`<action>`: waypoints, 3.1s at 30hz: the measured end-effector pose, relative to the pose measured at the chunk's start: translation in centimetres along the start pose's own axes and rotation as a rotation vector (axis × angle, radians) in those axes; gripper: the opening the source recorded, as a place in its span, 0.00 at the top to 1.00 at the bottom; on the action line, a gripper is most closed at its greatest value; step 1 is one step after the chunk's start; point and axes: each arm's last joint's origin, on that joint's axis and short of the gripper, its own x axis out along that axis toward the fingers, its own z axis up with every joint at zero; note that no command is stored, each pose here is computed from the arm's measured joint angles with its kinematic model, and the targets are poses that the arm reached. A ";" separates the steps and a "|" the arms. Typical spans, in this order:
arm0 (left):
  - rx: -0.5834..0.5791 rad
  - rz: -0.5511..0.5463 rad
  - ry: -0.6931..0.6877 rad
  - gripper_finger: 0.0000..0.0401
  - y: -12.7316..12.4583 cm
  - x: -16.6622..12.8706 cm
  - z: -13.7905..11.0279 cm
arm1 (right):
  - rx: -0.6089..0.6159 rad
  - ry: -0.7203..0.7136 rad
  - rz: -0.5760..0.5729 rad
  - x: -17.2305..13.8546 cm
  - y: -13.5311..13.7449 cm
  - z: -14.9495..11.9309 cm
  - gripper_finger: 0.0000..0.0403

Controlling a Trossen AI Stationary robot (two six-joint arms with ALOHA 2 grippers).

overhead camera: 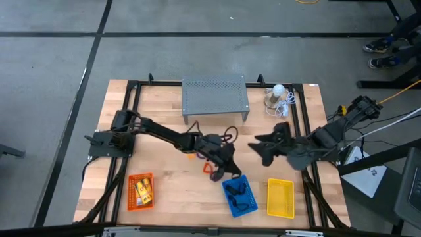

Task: Pick & Place Office Desk Supplies
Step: Put the black rubber band into the blue bin, then put the yellow spring keychain into the yellow bin

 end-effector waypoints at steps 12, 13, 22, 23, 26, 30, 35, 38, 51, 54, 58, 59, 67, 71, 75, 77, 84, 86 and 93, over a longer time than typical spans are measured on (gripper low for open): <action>-0.040 -0.147 0.081 0.99 1.3 5.0 -1.4 | 0.005 -0.072 0.028 -2.1 -0.6 1.1 0.27; -0.053 -0.148 0.095 0.99 1.4 5.2 -1.8 | 0.000 -0.071 0.025 -2.1 -0.6 1.1 0.27; -0.173 -0.195 0.184 0.88 1.6 6.4 -3.7 | -0.023 -0.055 0.012 -2.1 -0.9 1.0 0.27; -0.180 -0.201 0.192 0.85 1.5 6.4 -3.8 | -0.025 -0.054 0.011 -2.1 -0.9 1.0 0.27; -0.178 -0.218 0.186 0.76 1.2 6.4 -3.6 | -0.033 -0.052 0.005 -2.1 -1.0 1.0 0.27; -0.181 -0.220 0.191 0.63 1.2 6.4 -3.6 | -0.038 -0.044 0.005 -2.1 -1.0 0.9 0.27; -0.185 -0.233 0.196 0.53 1.2 6.4 -3.6 | -0.039 -0.036 0.006 -2.1 -1.0 0.9 0.27; -0.183 -0.243 0.197 0.51 1.3 6.3 -3.5 | -0.039 -0.037 0.006 -2.1 -1.0 0.9 0.27; -0.091 -0.062 0.053 0.62 3.0 -1.0 5.9 | -0.007 0.044 0.047 -1.9 -0.7 0.8 0.27; -0.015 0.039 0.035 0.63 2.5 -4.6 8.8 | 0.058 0.018 0.042 -1.6 -0.7 1.2 0.27; 0.040 0.191 0.022 0.62 1.4 -9.6 11.8 | 0.070 -0.031 0.005 -0.8 -0.7 1.5 0.27; 0.058 0.242 0.011 0.62 0.8 -10.8 12.5 | 0.069 -0.032 -0.007 -0.4 -0.8 1.6 0.27; 0.187 0.498 -0.186 0.61 -5.1 -19.4 16.6 | -0.102 0.037 0.156 4.8 0.5 4.2 0.27; 0.173 0.645 -0.201 0.61 -7.1 -22.7 16.6 | -0.212 0.014 0.255 8.9 0.3 6.4 0.27; 0.147 0.758 -0.188 0.61 -8.5 -24.9 15.7 | -0.317 0.136 0.184 12.3 -1.7 7.6 0.27; 0.127 0.748 -0.233 0.61 -9.1 -25.7 15.0 | -0.366 0.191 0.159 13.6 -2.4 8.1 0.27; 0.000 0.841 -0.367 0.61 -9.0 -26.2 7.9 | -0.485 0.390 0.111 16.8 -3.8 8.7 0.27; -0.023 0.866 -0.437 0.61 -9.0 -26.2 5.4 | -0.478 0.403 0.114 17.2 -3.8 8.8 0.27; -0.125 0.832 -0.514 0.63 -8.8 -26.4 -2.0 | -0.428 0.437 0.003 19.2 -4.8 7.8 0.27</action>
